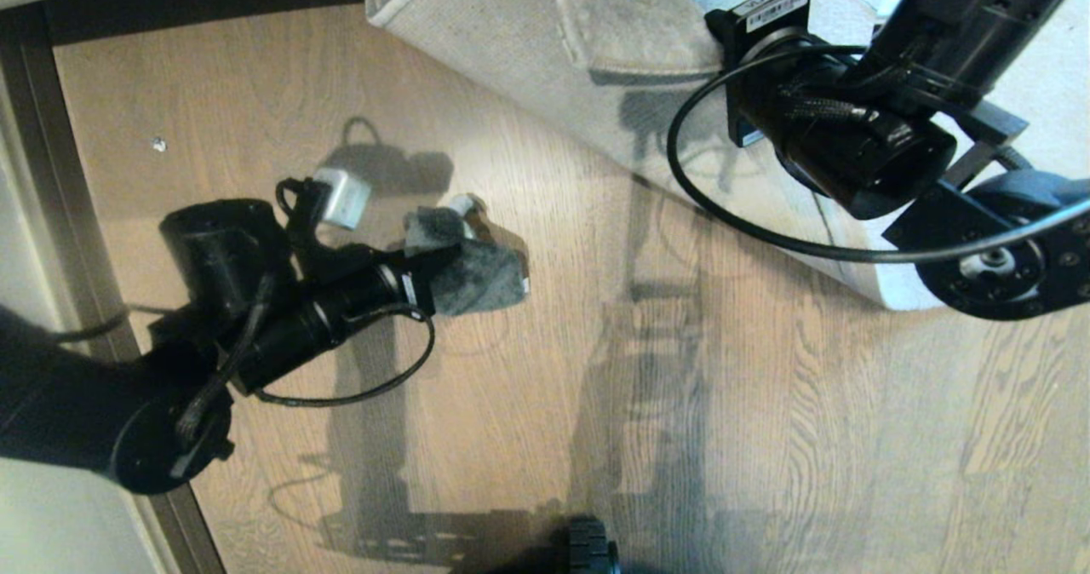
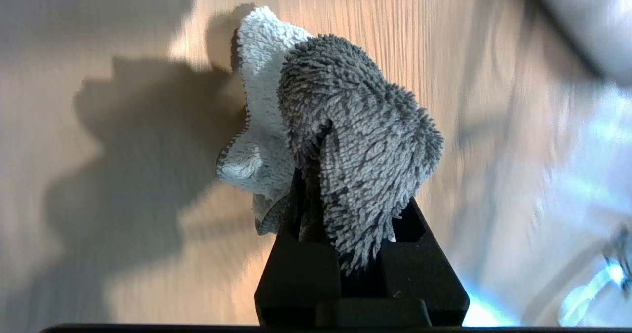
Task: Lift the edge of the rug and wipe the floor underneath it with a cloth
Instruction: Wipe the floor under the carpet with a rag
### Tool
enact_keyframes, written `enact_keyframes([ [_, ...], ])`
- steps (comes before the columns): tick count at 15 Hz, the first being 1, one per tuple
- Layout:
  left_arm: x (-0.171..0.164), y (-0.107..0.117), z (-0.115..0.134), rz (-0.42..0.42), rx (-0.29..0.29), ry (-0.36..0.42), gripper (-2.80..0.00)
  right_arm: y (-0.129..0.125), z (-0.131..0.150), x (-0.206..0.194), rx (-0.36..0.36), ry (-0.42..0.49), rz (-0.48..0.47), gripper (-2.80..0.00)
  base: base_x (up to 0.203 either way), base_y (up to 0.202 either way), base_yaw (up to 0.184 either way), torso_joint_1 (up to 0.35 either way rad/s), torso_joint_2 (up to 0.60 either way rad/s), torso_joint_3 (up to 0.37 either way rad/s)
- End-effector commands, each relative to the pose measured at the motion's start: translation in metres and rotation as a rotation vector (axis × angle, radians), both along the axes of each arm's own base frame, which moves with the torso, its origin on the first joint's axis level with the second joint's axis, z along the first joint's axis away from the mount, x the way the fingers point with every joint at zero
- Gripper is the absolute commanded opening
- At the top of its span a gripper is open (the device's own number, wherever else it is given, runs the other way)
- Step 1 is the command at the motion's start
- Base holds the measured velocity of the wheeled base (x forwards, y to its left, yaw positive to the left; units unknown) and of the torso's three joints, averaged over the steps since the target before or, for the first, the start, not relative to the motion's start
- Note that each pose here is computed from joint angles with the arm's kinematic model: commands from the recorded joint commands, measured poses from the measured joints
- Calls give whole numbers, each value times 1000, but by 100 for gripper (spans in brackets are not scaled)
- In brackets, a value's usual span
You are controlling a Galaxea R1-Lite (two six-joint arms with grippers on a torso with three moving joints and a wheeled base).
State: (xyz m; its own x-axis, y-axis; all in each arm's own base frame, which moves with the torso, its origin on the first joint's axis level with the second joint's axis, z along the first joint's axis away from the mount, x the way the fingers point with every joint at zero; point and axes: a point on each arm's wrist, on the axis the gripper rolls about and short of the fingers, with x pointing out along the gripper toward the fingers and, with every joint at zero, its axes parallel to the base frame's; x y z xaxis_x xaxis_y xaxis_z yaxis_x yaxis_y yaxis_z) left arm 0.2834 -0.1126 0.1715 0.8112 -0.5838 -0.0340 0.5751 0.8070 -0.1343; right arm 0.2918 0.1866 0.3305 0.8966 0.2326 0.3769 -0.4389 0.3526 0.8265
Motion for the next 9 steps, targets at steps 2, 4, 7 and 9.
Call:
enact_keyframes([
  [2, -51, -17, -15, -122, 27, 55, -280, 0, -1, 0, 7, 1, -1, -280, 0, 0, 0, 0, 0, 0],
  [4, -72, -40, -25, -236, 44, 79, -280, 0, 0, -1, 7, 1, -1, -280, 0, 0, 0, 0, 0, 0],
  [7, -88, -77, -46, -381, 89, 139, -280, -1, -1, -1, 6, 3, -3, -280, 0, 0, 0, 0, 0, 0],
  [9, -86, -97, -56, -426, 97, 144, -280, 0, -2, 0, 11, -6, -1, -280, 0, 0, 0, 0, 0, 0],
])
